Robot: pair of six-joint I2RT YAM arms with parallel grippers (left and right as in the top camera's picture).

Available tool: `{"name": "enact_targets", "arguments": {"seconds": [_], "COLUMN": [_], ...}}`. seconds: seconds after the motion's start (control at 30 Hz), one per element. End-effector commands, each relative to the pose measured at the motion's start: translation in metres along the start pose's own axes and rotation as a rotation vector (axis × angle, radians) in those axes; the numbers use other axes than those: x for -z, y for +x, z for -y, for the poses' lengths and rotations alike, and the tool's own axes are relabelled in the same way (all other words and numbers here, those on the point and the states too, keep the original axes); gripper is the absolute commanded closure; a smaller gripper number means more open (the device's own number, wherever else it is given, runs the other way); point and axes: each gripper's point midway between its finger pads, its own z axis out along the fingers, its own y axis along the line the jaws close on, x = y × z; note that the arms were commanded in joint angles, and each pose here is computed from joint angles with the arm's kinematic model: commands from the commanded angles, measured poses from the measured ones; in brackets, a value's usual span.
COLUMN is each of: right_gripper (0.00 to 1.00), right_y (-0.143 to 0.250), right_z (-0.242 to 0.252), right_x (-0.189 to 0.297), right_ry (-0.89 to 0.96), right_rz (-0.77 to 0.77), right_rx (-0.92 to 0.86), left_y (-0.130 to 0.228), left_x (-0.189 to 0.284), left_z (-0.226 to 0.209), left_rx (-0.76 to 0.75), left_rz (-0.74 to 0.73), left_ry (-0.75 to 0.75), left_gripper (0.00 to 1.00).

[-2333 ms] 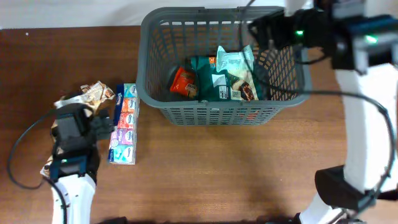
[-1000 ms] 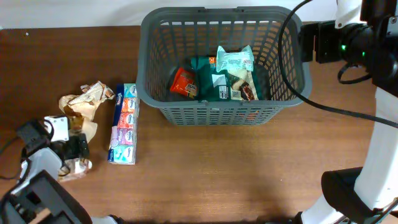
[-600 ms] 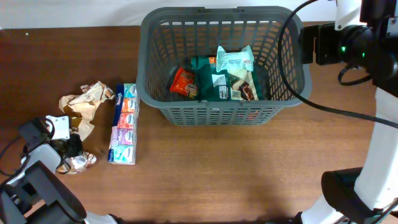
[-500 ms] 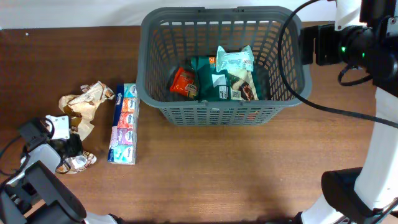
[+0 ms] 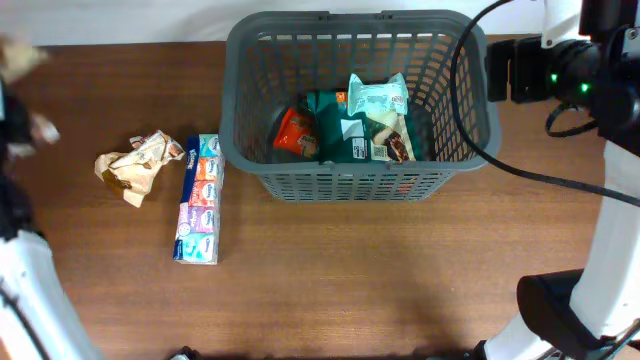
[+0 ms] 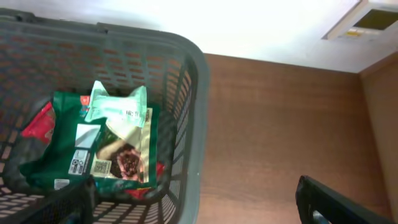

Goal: Pack container
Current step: 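Lower the left gripper onto the brown paper bread bag and grasp it, then lift the paper bag with the left gripper and drop it into the basket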

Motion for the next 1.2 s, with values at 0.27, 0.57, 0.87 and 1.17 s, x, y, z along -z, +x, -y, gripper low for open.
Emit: {"name": "enact_targets", "arguments": {"seconds": [0.27, 0.57, 0.87, 1.17], "right_gripper": [0.01, 0.01, 0.01, 0.01], "right_y": [0.005, 0.07, 0.116, 0.135], "right_z": [0.047, 0.096, 0.093, 0.092], "right_x": [0.133, 0.232, 0.241, 0.212], "right_ry": [0.178, 0.404, 0.396, 0.435], "right_rz": [0.309, 0.457, 0.421, 0.305], "right_rx": [-0.242, -0.462, -0.489, -0.479], "left_y": [-0.107, -0.086, -0.035, 0.014], "left_x": [0.029, -0.003, -0.003, 0.016], "left_z": [0.185, 0.331, 0.456, 0.519], "left_rx": [-0.056, -0.065, -0.085, -0.116], "left_rz": [0.33, 0.295, 0.178, 0.013], "left_ry": [0.662, 0.967, 1.201, 1.317], "left_gripper": [0.99, 0.99, 0.99, 0.0]}}
